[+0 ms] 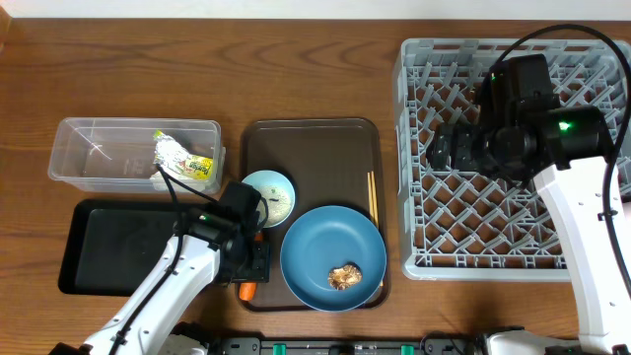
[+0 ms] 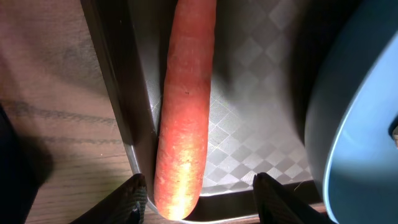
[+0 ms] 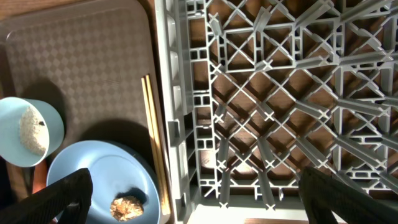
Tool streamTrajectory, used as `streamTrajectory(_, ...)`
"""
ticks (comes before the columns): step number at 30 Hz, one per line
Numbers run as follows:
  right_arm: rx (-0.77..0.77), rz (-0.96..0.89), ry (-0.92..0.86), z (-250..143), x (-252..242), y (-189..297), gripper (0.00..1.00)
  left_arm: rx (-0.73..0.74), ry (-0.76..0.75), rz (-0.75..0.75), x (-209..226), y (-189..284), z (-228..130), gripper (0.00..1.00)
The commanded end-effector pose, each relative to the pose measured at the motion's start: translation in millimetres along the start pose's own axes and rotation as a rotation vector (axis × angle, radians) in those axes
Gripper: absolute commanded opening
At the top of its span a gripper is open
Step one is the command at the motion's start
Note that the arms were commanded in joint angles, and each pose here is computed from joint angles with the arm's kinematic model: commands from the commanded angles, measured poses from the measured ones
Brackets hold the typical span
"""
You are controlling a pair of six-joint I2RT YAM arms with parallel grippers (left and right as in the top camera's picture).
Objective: Sort waste into correct bins and load items into the dishwasher rack
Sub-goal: 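Close the left gripper on the carrot and lift it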
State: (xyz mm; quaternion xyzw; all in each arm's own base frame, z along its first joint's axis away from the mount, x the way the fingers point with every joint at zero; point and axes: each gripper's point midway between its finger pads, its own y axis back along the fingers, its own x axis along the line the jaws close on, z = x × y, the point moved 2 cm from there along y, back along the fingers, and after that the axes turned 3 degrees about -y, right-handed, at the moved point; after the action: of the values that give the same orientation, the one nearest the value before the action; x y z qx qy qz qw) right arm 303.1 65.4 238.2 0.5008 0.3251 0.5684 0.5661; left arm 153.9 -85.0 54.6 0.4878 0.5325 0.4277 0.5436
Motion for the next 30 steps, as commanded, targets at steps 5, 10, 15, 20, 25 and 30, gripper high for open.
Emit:
streamTrajectory(5,-0.007,0.004,-0.03,0,2,0,0.99,-0.012,0.045,-0.047,-8,-2,5,0.56)
streamTrajectory(10,-0.012,0.009,-0.029,2,3,0,0.99,-0.024,0.092,-0.078,-14,-6,14,0.56)
streamTrajectory(15,-0.013,0.009,-0.029,2,3,0,0.99,0.022,0.176,-0.033,-7,-17,12,0.56)
streamTrajectory(20,-0.013,0.008,-0.029,2,3,0,0.99,0.078,0.223,-0.009,-5,-30,10,0.56)
streamTrajectory(25,-0.014,0.009,-0.029,2,3,0,0.99,0.138,0.238,-0.029,-8,-39,5,0.56)
streamTrajectory(30,-0.02,0.011,-0.028,4,4,0,0.99,0.125,0.235,-0.025,-8,-39,8,0.56)
